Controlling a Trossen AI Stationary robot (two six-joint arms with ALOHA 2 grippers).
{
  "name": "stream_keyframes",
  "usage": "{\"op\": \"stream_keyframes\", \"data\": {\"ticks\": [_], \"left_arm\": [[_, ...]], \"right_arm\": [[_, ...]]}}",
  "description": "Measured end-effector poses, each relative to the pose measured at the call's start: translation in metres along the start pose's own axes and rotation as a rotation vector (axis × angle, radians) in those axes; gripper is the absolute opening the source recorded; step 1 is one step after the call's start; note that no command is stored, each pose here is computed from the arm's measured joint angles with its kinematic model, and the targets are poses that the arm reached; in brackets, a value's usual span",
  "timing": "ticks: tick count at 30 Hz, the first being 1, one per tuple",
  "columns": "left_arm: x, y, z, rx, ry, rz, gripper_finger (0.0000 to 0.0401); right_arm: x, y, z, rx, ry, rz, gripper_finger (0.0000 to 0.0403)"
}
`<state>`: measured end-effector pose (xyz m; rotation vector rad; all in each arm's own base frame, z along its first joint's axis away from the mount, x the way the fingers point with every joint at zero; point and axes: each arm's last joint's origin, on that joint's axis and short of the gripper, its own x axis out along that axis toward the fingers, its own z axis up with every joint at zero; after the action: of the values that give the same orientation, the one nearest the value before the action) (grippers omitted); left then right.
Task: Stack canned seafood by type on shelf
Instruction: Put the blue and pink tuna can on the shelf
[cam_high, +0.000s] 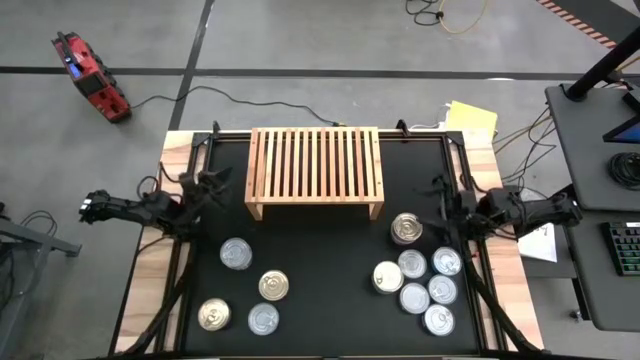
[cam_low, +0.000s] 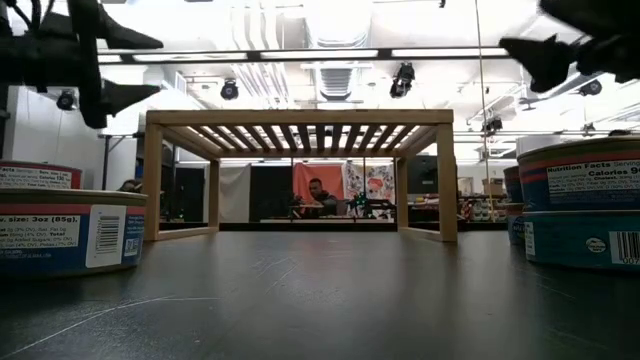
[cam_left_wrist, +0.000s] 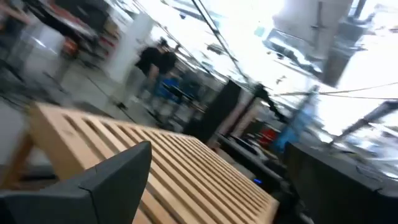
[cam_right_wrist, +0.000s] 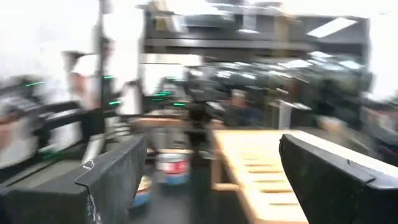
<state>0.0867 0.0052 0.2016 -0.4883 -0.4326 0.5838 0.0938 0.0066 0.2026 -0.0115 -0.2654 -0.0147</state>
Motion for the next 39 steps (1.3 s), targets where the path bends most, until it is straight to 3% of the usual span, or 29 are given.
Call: {"op": "stream_keyframes", "data": {"ticks": [7,12,17,23,29,33,36,39], "left_arm": [[0.002,-0.001,0.0,0.039,-0.017,0.027,0.0351],[0.006,-0.01,0.001,-0.044,-0.023,-0.088,0.0351],[0.013,-0.018,-0.004,-0.028,-0.016,-0.151,0.0351],[0.028,-0.032,-0.007,0.146,0.06,-0.055,0.0351],[0.043,-0.045,-0.007,0.472,0.196,0.149,0.0351],[0.045,-0.05,-0.004,0.729,0.434,0.206,0.0351],[0.045,-0.056,0.007,0.718,0.575,0.271,0.0351],[0.05,-0.064,0.018,0.676,0.614,0.329,0.0351]], "right_arm": [[0.013,0.0,0.028,0.077,0.028,-0.017,0.0352],[0.033,0.002,0.037,0.113,0.178,-0.021,0.0352],[0.064,0.005,0.044,0.103,0.327,-0.027,0.0352],[0.09,0.007,0.064,0.086,0.383,-0.027,0.0352],[0.1,0.008,0.08,0.1,0.476,-0.035,0.0352],[0.095,0.007,0.093,0.206,0.614,-0.081,0.0352],[0.086,0.005,0.1,0.287,0.741,-0.134,0.0352],[0.079,0.005,0.099,0.333,0.834,-0.178,0.0352]]}}
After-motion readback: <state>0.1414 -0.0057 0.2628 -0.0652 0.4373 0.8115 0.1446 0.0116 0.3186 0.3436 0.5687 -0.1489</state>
